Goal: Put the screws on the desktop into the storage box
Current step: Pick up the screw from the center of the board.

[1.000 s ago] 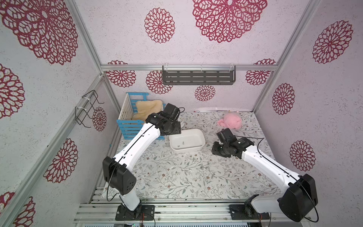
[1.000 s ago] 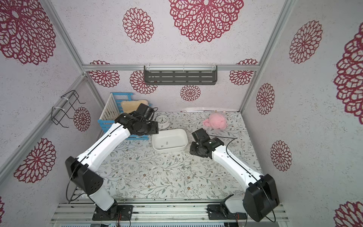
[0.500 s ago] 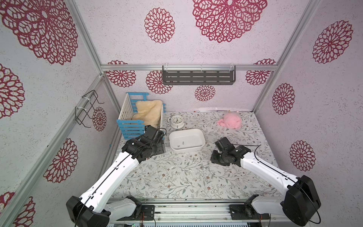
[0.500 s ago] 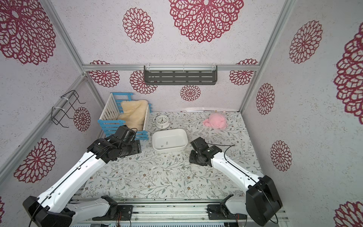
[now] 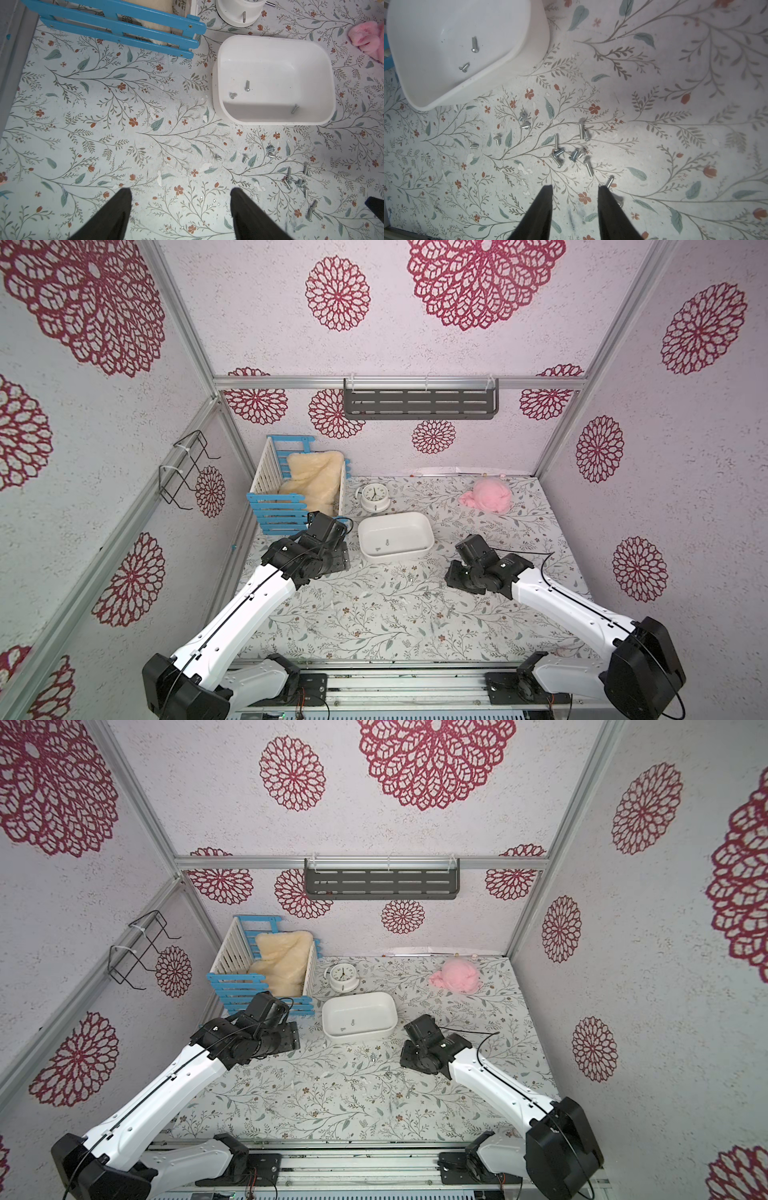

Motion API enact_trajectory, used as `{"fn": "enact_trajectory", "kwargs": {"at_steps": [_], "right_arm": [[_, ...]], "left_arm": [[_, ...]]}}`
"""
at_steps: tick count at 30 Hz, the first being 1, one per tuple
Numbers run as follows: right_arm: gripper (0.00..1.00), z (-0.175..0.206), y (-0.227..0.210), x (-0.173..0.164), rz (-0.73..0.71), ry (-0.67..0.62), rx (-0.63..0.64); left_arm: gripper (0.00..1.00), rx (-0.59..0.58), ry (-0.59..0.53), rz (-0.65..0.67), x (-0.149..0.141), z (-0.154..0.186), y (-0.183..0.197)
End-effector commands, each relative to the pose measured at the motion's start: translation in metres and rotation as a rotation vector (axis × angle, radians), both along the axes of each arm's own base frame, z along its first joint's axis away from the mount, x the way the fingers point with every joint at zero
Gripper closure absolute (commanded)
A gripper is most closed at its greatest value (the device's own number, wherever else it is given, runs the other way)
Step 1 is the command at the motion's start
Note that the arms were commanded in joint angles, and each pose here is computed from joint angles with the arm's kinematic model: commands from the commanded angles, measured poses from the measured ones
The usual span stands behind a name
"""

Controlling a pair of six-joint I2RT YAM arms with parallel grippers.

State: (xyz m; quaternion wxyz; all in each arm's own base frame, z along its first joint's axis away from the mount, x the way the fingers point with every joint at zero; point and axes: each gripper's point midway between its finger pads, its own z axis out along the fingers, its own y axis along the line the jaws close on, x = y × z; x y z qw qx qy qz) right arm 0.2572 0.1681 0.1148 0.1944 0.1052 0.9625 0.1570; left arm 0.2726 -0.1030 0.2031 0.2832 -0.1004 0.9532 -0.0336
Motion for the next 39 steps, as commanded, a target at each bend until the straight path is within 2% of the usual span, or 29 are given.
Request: {"fn": "enact_trajectory", "kwargs": {"at_steps": [1, 7, 12, 22, 39], "right_arm": [[0.60, 0.014, 0.003, 0.006, -0.023, -0.052, 0.024], [0.60, 0.006, 0.006, -0.001, -0.047, -0.022, 0.017], [0.60, -0.006, 0.009, -0.004, -0.045, 0.001, -0.023], [0.64, -0.036, 0.005, -0.023, -0.097, 0.076, -0.021], [0.71, -0.067, 0.019, -0.060, -0.091, 0.213, -0.063]], "left_arm": [[0.20, 0.001, -0.026, -0.020, 0.004, 0.004, -0.001], [0.19, 0.027, -0.020, -0.076, 0.016, -0.004, -0.009], [0.19, -0.007, -0.011, -0.105, 0.020, -0.017, -0.020], [0.18, -0.040, -0.004, -0.089, 0.007, -0.024, -0.016], [0.18, -0.095, 0.036, -0.125, -0.002, -0.028, -0.026]]}}
